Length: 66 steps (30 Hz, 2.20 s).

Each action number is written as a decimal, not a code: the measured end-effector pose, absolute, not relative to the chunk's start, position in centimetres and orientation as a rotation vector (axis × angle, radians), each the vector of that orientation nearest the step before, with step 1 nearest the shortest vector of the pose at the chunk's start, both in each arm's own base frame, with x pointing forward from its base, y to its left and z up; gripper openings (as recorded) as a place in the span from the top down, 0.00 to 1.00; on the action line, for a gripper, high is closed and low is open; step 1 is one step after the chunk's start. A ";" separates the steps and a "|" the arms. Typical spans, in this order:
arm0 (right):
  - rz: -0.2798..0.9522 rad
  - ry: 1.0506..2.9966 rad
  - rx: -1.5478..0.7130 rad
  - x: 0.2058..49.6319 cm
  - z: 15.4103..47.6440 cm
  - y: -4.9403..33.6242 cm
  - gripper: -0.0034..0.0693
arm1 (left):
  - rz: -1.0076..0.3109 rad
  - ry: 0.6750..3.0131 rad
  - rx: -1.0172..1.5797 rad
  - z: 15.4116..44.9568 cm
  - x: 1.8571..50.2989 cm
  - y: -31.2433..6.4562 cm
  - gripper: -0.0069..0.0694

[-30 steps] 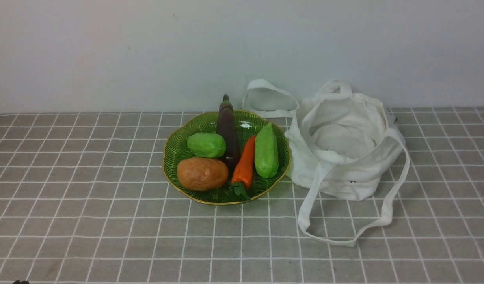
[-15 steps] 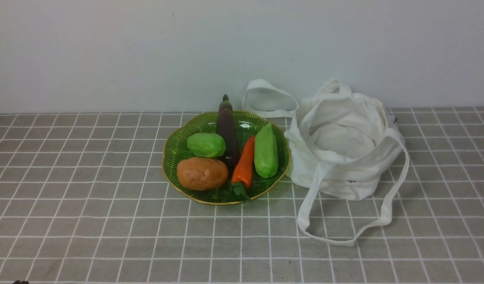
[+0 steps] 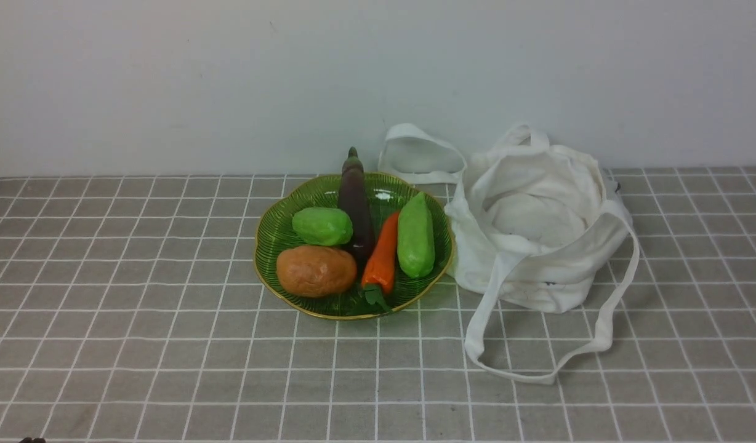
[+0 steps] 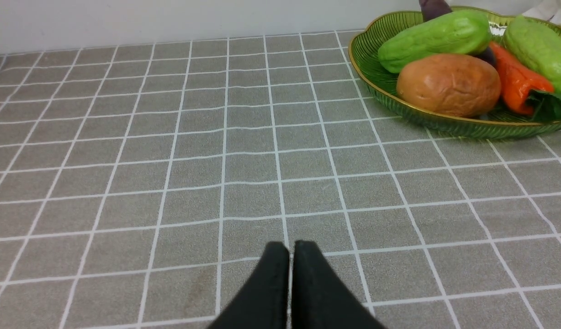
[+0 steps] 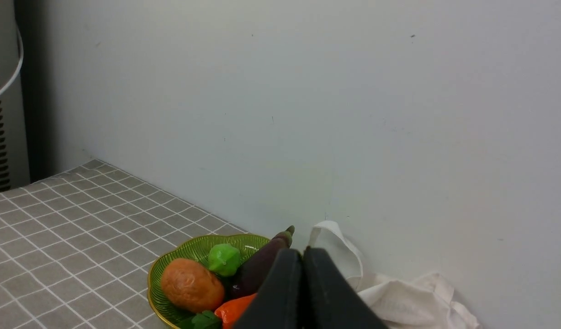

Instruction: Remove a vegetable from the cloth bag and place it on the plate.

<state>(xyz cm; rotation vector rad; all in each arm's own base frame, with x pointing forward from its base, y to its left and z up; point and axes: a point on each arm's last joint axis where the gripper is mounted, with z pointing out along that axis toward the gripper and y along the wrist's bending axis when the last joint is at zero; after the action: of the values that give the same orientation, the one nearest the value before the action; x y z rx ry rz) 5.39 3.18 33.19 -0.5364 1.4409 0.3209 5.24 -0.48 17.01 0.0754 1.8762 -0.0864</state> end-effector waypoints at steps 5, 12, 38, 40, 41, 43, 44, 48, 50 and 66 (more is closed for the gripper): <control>0.321 1.441 -0.536 5.4 33.2 3.2 0.97 | -0.086 1.876 0.075 17.0 5.2 -0.5 0.92; 0.321 1.441 -0.536 5.4 33.2 3.2 0.97 | -0.086 1.876 0.075 17.0 5.2 -0.5 0.92; 0.029 1.727 -0.242 5.7 19.7 0.9 0.97 | -0.086 1.876 0.075 17.0 5.2 -0.5 0.92; 0.015 1.729 -0.225 5.6 19.2 0.8 0.97 | -0.086 1.876 0.075 17.0 5.2 -0.5 0.92; 0.001 1.727 -0.208 5.5 18.8 0.6 0.97 | -0.086 1.876 0.075 17.0 5.2 -0.5 0.92; -0.015 1.739 -0.187 5.5 18.3 0.5 0.97 | -0.086 1.876 0.075 17.0 5.2 -0.5 0.92; -0.020 1.737 -0.180 5.5 18.2 0.5 0.97 | -0.086 1.876 0.075 17.0 5.2 -0.5 0.92; -0.044 1.742 -0.151 5.5 18.2 0.3 0.97 | -0.086 1.876 0.075 17.0 5.2 -0.5 0.92; -0.053 1.748 -0.140 5.5 18.2 0.2 0.97 | -0.086 1.876 0.075 17.0 5.2 -0.5 0.92; -0.096 1.756 -0.091 5.5 18.1 -0.1 0.97 | -0.086 1.876 0.075 17.0 5.2 -0.5 0.92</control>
<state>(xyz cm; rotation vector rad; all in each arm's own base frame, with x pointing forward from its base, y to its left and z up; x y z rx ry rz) 5.51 -0.09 18.14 -0.0913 1.7559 -0.0956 5.24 -0.48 17.01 0.0754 1.8762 -0.0864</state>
